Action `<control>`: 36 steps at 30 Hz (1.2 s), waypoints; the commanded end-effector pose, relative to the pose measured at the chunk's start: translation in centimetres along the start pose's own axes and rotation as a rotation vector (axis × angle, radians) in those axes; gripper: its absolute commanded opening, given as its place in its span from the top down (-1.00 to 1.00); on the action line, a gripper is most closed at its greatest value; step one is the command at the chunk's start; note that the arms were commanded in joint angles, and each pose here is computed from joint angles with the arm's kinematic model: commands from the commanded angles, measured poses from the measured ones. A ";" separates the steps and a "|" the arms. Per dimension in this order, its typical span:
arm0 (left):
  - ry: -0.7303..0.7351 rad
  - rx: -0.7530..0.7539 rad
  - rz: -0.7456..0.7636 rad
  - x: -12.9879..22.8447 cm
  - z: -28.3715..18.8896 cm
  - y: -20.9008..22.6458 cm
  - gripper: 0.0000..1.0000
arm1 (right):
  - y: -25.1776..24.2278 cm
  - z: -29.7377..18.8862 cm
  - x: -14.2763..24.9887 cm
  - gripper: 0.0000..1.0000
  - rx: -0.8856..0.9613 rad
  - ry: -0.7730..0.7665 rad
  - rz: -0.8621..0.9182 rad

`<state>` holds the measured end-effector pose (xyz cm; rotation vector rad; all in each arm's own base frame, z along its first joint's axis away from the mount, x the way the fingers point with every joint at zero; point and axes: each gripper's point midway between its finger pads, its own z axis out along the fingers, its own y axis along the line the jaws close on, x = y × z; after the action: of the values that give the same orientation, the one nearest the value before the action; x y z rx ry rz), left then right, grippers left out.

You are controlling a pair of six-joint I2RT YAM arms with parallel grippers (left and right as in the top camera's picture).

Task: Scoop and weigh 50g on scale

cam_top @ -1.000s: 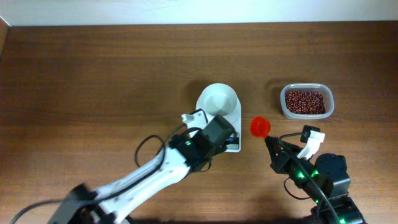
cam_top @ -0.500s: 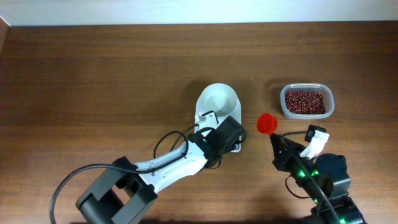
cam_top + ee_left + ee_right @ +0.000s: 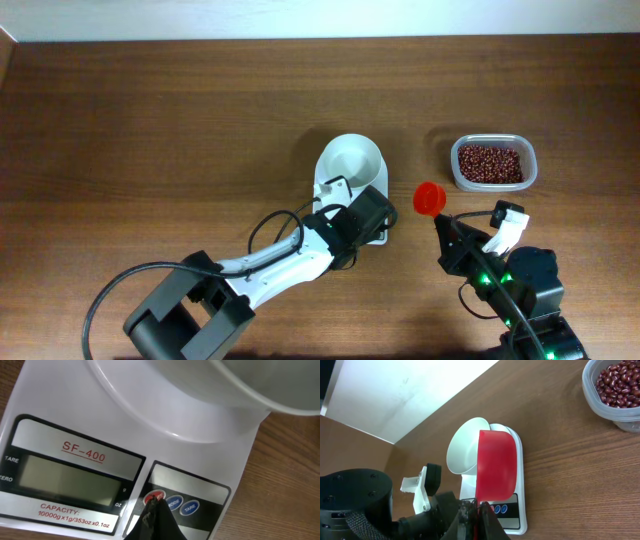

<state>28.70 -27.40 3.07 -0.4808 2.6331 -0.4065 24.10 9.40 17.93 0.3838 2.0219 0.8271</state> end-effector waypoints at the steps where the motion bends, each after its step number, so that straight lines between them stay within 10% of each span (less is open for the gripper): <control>1: -0.017 -0.004 0.015 -0.3 0.1 -0.2 1.00 | 0.0 -0.2 -0.8 0.92 0.008 -0.032 -0.011; 36: -0.001 -0.030 0.021 0.5 1.9 0.4 1.00 | 0.0 -0.2 -0.8 0.92 0.008 -0.031 -0.011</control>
<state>29.06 -27.87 1.98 -0.4794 2.6316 -0.4098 24.10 9.40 17.94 0.3837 2.0215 0.8272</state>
